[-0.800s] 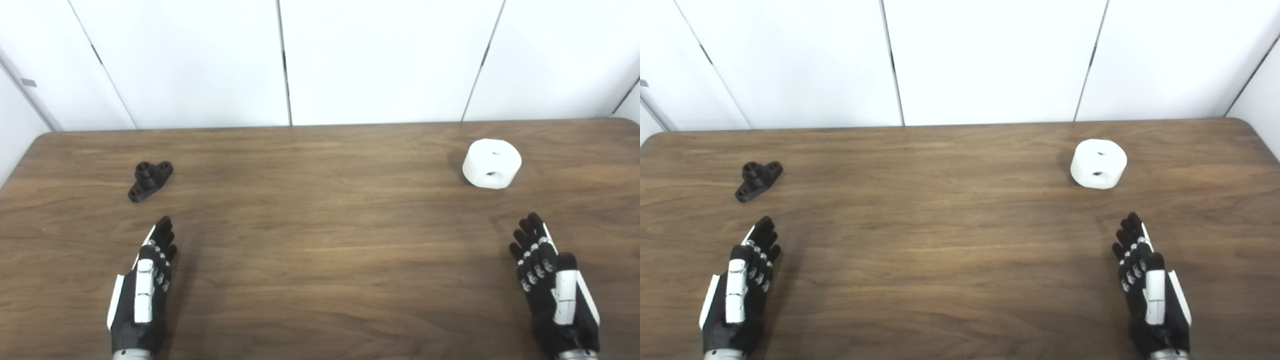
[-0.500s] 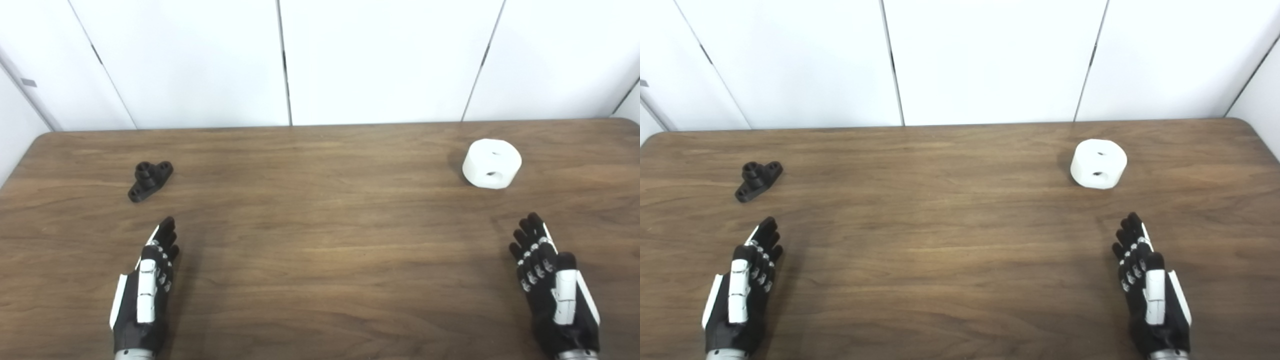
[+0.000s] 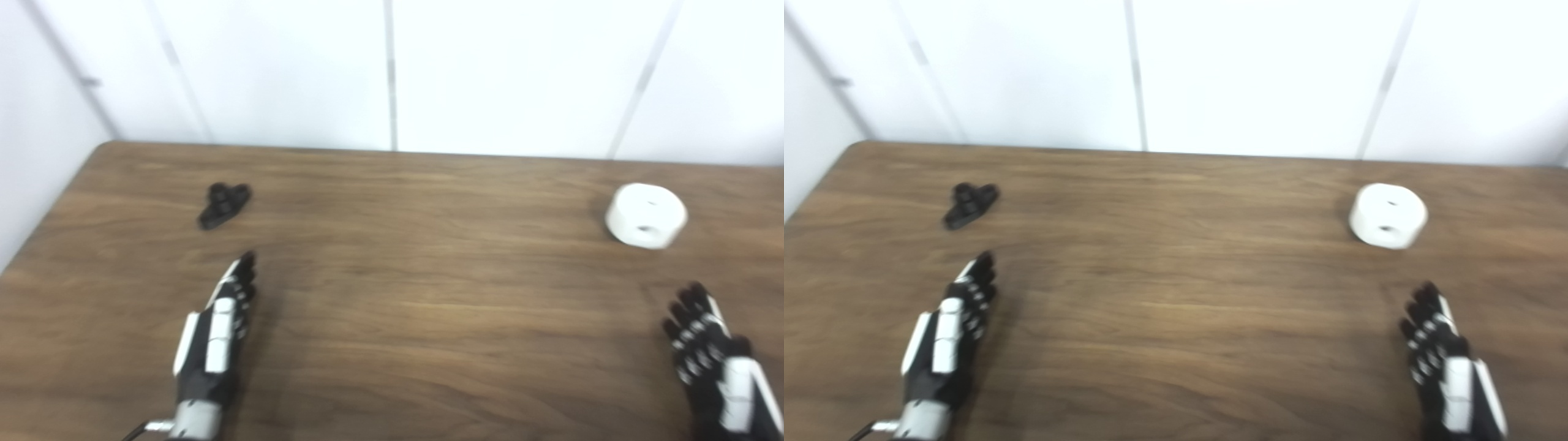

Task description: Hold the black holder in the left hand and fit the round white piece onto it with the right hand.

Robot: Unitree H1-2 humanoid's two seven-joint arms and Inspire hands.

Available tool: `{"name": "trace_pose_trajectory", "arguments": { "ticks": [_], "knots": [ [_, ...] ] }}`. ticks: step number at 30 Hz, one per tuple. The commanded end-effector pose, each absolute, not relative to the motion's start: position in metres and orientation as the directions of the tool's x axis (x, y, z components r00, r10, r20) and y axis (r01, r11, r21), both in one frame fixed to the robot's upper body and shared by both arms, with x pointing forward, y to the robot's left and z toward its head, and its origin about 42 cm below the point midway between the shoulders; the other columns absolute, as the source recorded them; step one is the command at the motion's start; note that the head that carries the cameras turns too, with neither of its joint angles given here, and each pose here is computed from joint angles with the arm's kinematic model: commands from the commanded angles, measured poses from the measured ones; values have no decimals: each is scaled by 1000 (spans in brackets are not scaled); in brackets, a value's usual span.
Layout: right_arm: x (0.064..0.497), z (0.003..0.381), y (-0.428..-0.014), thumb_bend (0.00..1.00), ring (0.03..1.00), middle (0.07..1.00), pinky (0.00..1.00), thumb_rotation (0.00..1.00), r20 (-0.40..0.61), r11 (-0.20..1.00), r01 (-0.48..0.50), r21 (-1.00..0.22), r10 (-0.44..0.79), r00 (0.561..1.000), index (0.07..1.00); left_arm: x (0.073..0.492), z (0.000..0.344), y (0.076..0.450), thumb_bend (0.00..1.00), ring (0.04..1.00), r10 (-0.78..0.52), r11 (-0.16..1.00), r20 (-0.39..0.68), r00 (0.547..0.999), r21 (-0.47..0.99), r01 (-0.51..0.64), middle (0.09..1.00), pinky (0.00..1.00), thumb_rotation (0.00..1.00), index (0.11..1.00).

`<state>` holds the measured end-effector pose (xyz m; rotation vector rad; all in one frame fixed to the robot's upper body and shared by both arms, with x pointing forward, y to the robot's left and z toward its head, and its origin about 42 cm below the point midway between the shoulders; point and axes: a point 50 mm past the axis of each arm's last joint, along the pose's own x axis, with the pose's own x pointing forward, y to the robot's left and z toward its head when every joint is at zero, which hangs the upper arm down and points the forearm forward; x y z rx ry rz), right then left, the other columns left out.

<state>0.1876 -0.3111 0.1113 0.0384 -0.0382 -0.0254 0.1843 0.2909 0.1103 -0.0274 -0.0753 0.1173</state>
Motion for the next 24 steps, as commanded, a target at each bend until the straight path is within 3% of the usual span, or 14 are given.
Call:
{"name": "trace_pose_trajectory", "arguments": {
  "ticks": [1, 8, 24],
  "knots": [
    [184, 104, -319, 654, 1000, 1000, 1000, 1000, 5, 999, 23, 26, -24, 1000, 1000, 183, 113, 278, 497, 1000, 114, 993, 110, 987, -55, -109, 987, 1000, 905, 925],
    [182, 100, -326, 687, 1000, 1000, 1000, 1000, -10, 999, 9, 34, -9, 1000, 1000, 182, 109, 269, 470, 999, 118, 992, 93, 989, -47, -114, 982, 1000, 916, 932],
    [178, 93, -340, 807, 1000, 1000, 1000, 1000, -11, 1000, -1, 21, 1, 1000, 1000, 172, 102, 249, 452, 1000, 112, 994, 97, 989, -32, -109, 980, 1000, 843, 934]
  ]
}}
